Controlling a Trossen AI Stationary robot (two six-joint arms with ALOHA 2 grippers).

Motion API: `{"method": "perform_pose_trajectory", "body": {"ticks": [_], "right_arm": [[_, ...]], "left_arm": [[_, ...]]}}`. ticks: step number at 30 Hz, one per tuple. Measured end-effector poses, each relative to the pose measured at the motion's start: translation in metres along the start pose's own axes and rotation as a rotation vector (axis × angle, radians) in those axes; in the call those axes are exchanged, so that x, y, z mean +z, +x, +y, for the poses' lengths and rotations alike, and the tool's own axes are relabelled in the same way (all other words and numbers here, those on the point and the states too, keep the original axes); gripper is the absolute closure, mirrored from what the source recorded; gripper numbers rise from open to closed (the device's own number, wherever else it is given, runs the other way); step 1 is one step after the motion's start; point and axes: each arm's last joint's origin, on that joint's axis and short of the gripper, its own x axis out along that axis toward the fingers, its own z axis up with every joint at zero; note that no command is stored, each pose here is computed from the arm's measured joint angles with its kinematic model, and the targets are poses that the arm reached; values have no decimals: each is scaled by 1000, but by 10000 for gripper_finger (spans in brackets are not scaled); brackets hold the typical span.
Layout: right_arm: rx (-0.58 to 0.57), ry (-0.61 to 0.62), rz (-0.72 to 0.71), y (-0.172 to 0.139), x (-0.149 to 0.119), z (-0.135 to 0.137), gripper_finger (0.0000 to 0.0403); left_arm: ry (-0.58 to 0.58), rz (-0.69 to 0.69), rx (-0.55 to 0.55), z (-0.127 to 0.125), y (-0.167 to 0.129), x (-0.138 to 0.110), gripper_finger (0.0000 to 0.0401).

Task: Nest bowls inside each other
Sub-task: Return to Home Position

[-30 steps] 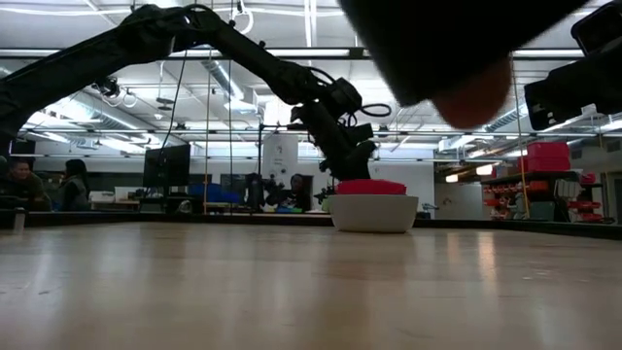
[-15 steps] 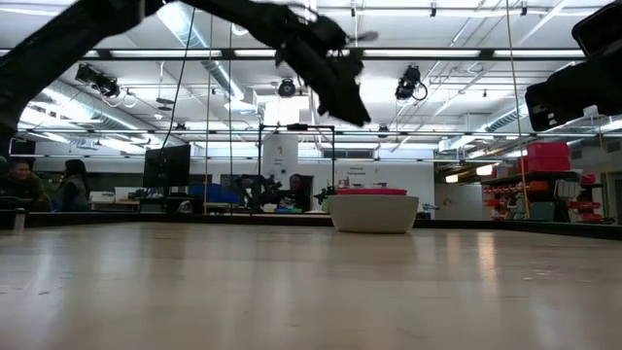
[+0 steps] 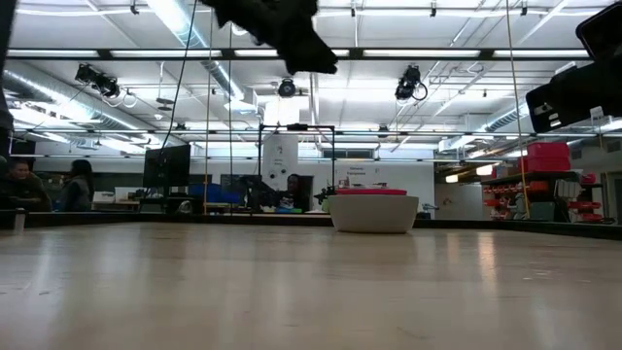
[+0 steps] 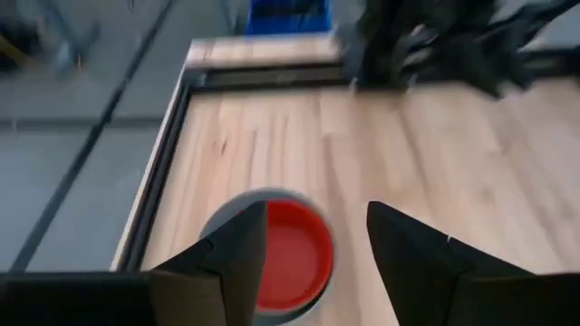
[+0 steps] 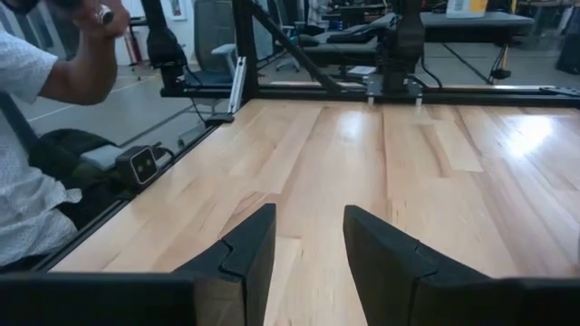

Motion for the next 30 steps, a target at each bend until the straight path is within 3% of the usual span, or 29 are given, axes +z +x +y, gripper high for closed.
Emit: {"method": "perform_pose_trajectory", "body": {"ticks": [8,12,17,22,27,30], "right_arm": [[2,0,1,0,0,0,262],[2,0,1,0,0,0,261],[1,-4,0,0,0,0,261],[-2,-11,0,0,0,0,262],[-6,-11,0,0,0,0,261],[-6,-3,-1,0,0,0,261]], "left_arm": [[22,-390,-3,-57,-59,-84,203],[-50,-525,-46,-83,-87,-126,203],[-183,-575,-54,-110,-102,-177,203],[-243,-577,-1,-130,-104,-217,203],[-196,-572,51,-149,-104,-244,203],[-167,-575,82,-158,-107,-248,203]]}}
